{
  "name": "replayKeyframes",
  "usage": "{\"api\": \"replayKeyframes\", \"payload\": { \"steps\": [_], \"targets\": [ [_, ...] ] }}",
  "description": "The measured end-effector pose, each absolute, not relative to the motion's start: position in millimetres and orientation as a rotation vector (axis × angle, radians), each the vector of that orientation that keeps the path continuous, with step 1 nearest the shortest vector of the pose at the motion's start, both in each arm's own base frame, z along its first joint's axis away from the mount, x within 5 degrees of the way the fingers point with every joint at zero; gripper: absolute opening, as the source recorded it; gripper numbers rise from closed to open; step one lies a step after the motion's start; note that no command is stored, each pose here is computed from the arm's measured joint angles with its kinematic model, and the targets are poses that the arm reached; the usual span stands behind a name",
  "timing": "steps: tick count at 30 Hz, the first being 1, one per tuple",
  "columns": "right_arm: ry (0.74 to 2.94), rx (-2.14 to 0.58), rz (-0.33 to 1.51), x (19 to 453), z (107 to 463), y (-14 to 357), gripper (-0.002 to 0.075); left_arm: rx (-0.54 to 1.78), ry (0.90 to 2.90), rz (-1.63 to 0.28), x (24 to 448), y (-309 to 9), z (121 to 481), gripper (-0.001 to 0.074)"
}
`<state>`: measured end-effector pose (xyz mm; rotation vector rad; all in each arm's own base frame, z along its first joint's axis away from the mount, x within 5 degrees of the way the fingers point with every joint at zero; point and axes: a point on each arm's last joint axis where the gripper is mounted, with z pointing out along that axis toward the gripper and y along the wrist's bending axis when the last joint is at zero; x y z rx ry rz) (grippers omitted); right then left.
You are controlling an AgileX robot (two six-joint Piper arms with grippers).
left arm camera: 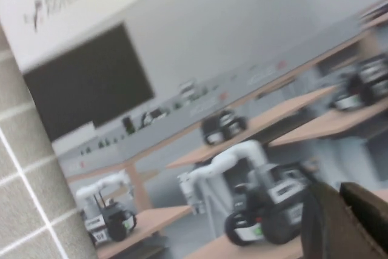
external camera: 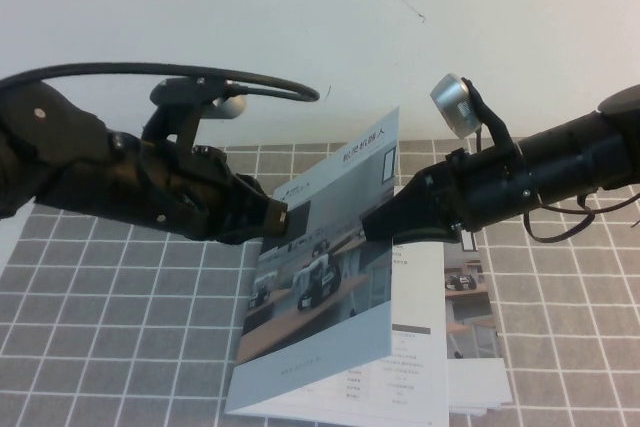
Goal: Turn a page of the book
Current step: Open the closed book
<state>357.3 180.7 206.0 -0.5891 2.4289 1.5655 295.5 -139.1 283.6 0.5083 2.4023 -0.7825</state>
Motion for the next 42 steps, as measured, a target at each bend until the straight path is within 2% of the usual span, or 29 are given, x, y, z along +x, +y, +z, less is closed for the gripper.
{"api": "replayKeyframes", "payload": {
  "steps": [6,13,19,24,29,34,42],
  "targets": [
    [2.407,-0.591,1.578,356.9,207.4,183.8,0.0220,0.522,2.360,-0.703,280.8,-130.3,307.2,0.0017],
    [2.361,-0.581,1.630,354.1,211.4,195.5,0.0220,0.432,2.483,-0.447,283.0,-112.0,298.4,0.0017],
    [2.330,-0.609,1.644,350.1,213.0,206.6,0.0220,0.433,2.577,-0.424,285.3,-111.7,284.4,0.0017],
    [2.281,-0.612,1.670,349.2,217.2,214.1,0.0220,0.434,2.569,-0.424,283.5,-111.1,287.5,0.0017],
    [2.223,-0.649,1.658,355.4,231.2,218.5,0.0220,0.457,2.524,-0.438,267.3,-107.1,308.7,0.0017],
    [2.158,-0.713,1.643,359.2,248.6,227.3,0.0220,0.568,2.452,-0.455,226.8,-97.9,345.5,0.0017],
    [2.153,-0.803,1.572,358.5,255.3,235.9,0.0220,0.644,2.231,-0.642,160.1,-91.6,397.0,0.0017]
  ]
}}
